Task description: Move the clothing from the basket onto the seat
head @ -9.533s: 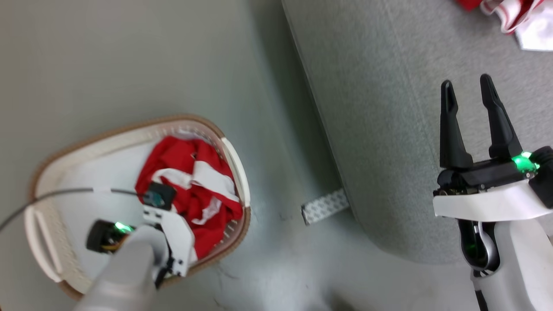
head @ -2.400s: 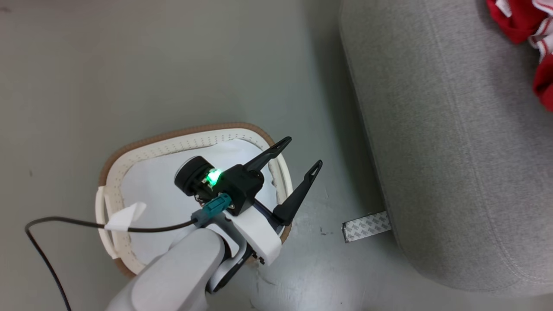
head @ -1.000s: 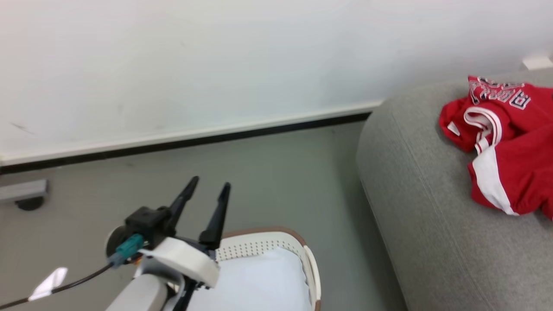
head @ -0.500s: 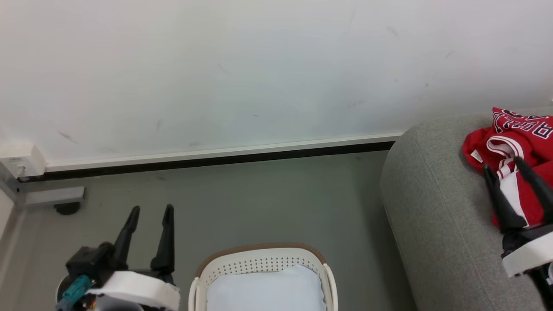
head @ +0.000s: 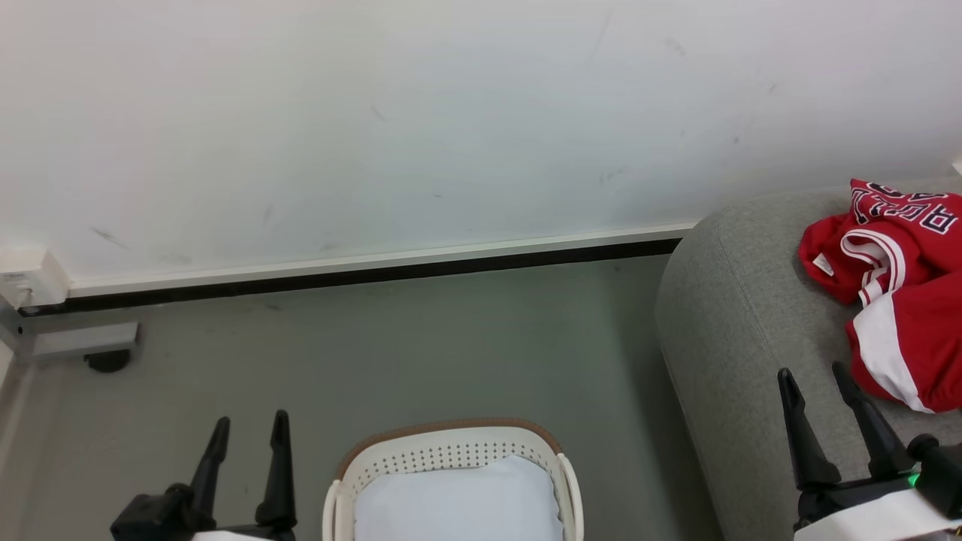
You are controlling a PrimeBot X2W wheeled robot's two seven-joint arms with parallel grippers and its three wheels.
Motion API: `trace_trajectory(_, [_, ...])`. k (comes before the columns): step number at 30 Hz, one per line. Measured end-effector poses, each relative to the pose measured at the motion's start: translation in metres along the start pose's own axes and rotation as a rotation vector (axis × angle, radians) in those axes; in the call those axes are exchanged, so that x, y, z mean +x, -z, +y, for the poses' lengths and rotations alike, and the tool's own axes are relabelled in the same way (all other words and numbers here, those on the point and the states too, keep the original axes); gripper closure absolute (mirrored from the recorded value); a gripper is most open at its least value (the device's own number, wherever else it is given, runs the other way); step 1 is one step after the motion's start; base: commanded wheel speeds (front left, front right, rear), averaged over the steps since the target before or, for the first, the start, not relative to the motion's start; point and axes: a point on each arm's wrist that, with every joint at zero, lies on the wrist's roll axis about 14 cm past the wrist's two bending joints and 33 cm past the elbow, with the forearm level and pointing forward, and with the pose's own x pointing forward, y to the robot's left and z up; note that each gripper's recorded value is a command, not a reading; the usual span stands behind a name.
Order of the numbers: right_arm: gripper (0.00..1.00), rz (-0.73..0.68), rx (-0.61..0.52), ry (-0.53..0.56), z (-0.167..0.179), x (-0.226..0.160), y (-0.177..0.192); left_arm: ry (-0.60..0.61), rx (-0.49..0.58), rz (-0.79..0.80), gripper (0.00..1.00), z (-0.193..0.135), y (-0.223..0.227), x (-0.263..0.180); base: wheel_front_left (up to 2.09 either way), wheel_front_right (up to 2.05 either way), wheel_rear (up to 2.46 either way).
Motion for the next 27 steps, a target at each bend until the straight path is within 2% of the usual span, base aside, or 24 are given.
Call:
trace_trajectory(9, [0.00,0.002,-0.009,0.007,0.011,-0.006,0.008,-0.020,-0.003,0.027,0.00,0.010,0.010,-0.006,0.00,0.00,0.00])
trace_trajectory(27, [0.00,0.011,-0.020,0.001,0.011,-0.006,0.010,-0.010,-0.005,0.037,0.00,0.010,0.013,-0.007,0.00,0.00,0.00])
